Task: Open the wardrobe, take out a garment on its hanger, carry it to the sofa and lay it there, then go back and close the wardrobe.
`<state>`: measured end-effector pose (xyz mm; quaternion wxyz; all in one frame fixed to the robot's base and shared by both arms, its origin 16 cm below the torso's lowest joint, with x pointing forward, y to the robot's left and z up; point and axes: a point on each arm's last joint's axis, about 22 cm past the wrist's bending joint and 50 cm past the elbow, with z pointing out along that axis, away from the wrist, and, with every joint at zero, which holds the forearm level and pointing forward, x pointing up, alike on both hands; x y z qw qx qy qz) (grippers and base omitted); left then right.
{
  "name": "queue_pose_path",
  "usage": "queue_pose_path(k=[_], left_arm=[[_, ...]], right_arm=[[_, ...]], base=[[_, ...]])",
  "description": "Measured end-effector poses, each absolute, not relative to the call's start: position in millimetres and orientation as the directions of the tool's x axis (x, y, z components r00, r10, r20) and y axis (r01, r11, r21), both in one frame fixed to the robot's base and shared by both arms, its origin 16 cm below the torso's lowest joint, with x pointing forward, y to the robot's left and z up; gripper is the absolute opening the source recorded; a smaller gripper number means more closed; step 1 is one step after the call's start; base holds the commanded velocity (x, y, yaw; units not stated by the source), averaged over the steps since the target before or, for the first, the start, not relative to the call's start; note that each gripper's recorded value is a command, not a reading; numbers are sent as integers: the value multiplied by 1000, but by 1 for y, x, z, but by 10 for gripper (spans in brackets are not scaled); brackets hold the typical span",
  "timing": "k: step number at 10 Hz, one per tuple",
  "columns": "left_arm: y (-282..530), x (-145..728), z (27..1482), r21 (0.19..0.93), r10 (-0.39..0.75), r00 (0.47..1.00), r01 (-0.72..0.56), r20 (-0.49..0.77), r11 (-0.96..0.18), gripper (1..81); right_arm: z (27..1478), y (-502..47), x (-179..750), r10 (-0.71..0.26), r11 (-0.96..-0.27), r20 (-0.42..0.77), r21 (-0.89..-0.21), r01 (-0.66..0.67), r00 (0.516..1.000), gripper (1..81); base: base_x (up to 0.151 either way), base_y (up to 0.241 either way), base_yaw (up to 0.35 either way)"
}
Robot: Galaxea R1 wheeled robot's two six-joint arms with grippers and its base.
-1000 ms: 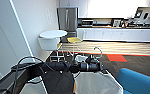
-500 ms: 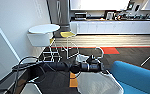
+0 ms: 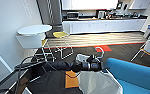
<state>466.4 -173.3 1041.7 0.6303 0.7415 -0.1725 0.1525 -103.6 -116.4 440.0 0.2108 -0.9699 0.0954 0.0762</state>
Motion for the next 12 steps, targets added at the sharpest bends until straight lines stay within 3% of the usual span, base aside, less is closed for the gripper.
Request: queue_pose_path(k=[12], left_arm=[[-118,513,1003,848,-25,891,-440,453,-297,10]], right_arm=[[439,-116,-101,-150,-894,-183,-396,-212,972,811]], base=[[0,0,-196]])
